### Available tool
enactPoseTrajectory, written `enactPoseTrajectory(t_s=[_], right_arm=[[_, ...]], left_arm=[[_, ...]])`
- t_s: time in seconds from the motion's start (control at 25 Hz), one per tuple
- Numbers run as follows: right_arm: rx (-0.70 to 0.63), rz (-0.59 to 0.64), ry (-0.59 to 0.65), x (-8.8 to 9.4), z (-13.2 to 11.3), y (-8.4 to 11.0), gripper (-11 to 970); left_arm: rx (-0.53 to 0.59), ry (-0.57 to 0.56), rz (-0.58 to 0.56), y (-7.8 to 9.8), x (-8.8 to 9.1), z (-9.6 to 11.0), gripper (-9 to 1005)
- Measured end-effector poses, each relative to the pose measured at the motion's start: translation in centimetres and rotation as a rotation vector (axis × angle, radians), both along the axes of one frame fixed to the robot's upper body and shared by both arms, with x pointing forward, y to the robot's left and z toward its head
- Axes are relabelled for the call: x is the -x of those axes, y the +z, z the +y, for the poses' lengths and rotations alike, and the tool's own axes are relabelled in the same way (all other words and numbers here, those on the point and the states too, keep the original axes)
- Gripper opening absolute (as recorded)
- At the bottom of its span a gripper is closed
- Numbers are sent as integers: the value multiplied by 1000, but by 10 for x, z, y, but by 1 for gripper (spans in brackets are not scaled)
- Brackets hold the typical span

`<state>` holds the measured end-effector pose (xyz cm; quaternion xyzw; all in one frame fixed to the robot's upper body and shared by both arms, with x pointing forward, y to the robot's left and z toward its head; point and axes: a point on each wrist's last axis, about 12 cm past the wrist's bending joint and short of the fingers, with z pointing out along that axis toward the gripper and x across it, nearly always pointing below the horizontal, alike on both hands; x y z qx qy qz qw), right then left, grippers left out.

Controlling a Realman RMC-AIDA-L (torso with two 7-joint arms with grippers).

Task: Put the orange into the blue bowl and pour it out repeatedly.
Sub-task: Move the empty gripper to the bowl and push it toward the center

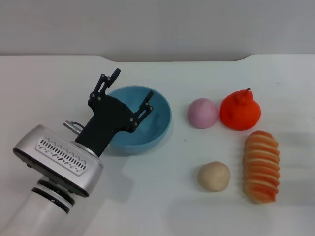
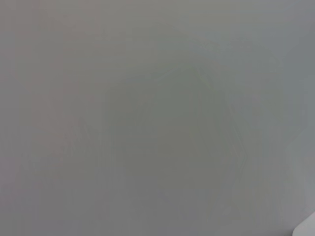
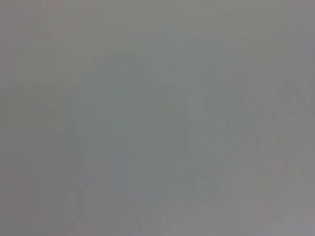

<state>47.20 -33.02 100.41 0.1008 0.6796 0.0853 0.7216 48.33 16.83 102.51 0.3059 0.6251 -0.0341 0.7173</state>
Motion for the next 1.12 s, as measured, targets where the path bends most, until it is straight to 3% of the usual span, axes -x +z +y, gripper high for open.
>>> enactPoseTrajectory(t_s=[0.36, 0.6, 0.88, 1.0, 1.04, 1.12], right_arm=[[0, -2, 2, -1, 1, 1, 590], [-1, -4, 3, -2, 1, 1, 591], [0, -9, 5, -4, 1, 2, 591], [-1, -10, 6, -4, 2, 2, 590], [-1, -11, 6, -4, 1, 2, 590], [-1, -11, 5, -4, 1, 2, 590]], left_arm=[[2, 6, 6, -1, 1, 1, 812], [120, 57, 58, 6, -5, 1, 808], [194, 111, 200, 34, -41, -4, 801], [186, 109, 372, 64, -72, 4, 798], [186, 109, 372, 64, -72, 4, 797], [152, 106, 442, 81, -85, 13, 794]])
